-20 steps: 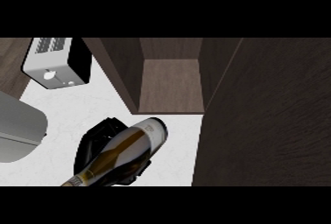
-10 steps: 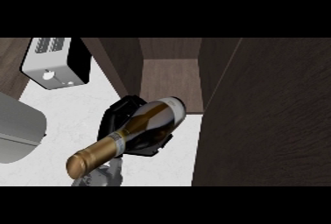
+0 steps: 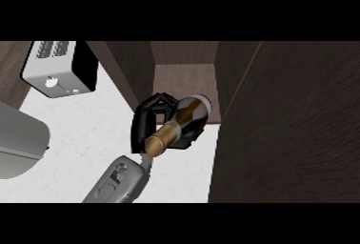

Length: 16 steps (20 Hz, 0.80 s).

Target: Pick up the wine, place it into the cabinet and close the cabinet

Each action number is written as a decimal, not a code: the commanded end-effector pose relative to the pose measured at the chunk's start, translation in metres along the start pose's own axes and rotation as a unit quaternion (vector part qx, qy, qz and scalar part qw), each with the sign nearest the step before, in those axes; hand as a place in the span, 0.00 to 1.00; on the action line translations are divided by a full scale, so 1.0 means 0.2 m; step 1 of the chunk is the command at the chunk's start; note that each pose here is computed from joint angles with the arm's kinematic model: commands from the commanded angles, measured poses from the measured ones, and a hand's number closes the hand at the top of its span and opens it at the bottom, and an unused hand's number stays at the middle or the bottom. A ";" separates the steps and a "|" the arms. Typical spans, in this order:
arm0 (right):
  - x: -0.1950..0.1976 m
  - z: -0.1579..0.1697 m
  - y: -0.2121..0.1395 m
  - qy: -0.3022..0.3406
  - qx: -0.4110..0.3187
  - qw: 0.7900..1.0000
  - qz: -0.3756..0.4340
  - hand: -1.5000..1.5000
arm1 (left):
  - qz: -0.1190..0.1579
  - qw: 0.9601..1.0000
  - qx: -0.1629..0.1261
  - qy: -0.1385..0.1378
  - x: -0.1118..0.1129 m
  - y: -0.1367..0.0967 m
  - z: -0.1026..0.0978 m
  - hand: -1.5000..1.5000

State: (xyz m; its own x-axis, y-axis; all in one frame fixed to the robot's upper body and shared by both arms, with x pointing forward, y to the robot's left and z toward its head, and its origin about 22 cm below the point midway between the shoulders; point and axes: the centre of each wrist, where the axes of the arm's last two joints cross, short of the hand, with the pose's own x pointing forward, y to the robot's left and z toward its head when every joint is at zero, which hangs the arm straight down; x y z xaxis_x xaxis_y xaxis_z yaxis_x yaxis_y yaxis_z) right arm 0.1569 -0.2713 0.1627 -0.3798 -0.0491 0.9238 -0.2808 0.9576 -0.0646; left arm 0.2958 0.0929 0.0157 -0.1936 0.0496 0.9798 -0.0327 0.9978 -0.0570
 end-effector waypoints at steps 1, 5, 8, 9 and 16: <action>0.02 0.03 0.09 -0.014 0.001 1.000 -0.013 0.00 | -0.017 1.000 -0.002 0.007 -0.04 -0.05 -0.02 1.00; 0.08 0.06 -0.01 -0.016 0.008 1.000 -0.010 0.00 | -0.040 0.999 0.018 0.014 -0.18 0.00 -0.10 1.00; 0.02 0.06 0.01 -0.012 0.002 1.000 -0.012 0.00 | -0.030 0.999 0.016 0.012 -0.20 -0.02 -0.13 1.00; -0.03 0.02 -0.01 -0.019 0.004 1.000 -0.016 0.00 | -0.030 0.999 0.014 0.006 -0.27 0.02 -0.10 1.00; 0.09 0.03 -0.05 -0.018 0.007 1.000 -0.010 0.00 | -0.005 1.000 0.008 0.012 -0.19 -0.09 -0.20 1.00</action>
State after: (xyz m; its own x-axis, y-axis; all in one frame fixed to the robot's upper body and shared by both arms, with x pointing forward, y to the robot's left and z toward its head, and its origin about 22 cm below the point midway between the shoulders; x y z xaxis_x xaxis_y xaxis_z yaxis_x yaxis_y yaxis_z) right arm 0.1625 -0.2784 0.1687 -0.3895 -0.0722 0.9182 -0.2916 0.9553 -0.0486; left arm 0.3381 0.0839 -0.0204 -0.1840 0.0035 0.9829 -0.0645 0.9978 -0.0156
